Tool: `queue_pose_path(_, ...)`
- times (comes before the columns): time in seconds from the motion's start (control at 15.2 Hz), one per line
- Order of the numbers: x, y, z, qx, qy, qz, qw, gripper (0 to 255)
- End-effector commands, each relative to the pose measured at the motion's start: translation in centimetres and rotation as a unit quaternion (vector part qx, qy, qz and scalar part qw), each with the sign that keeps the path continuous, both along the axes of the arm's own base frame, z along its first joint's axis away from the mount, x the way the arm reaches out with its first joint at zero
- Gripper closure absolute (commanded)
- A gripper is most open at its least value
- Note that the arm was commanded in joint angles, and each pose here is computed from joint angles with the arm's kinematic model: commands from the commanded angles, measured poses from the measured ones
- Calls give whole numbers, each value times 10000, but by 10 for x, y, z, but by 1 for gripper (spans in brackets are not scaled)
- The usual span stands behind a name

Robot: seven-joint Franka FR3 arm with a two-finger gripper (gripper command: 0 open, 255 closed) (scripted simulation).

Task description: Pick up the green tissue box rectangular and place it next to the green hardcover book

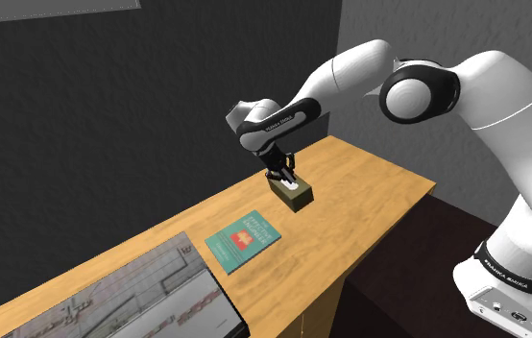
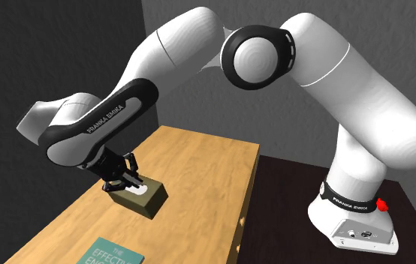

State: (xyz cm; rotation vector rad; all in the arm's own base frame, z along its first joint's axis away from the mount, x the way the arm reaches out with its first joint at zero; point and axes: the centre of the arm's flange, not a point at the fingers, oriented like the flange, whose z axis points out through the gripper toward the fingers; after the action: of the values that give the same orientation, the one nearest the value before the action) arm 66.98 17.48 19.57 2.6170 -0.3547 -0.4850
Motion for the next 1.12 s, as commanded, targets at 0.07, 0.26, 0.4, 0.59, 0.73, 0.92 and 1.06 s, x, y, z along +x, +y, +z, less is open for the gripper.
queue_pose_path(0.07,0,0,0,0,-1,0,10000,255)
queue_pose_path(0.26,0,0,0,0,-1,0,10000,0)
queue_pose_path(0.4,0,0,0,0,-1,0,10000,0)
queue_pose_path(0.59,10,10,22,0,-1,0,10000,0)
queue_pose_path(0.73,20,19,42,0,-1,0,10000,0)
queue_pose_path(0.92,20,19,42,0,-1,0,10000,0)
queue_pose_path(1.06,20,19,42,0,-1,0,10000,0)
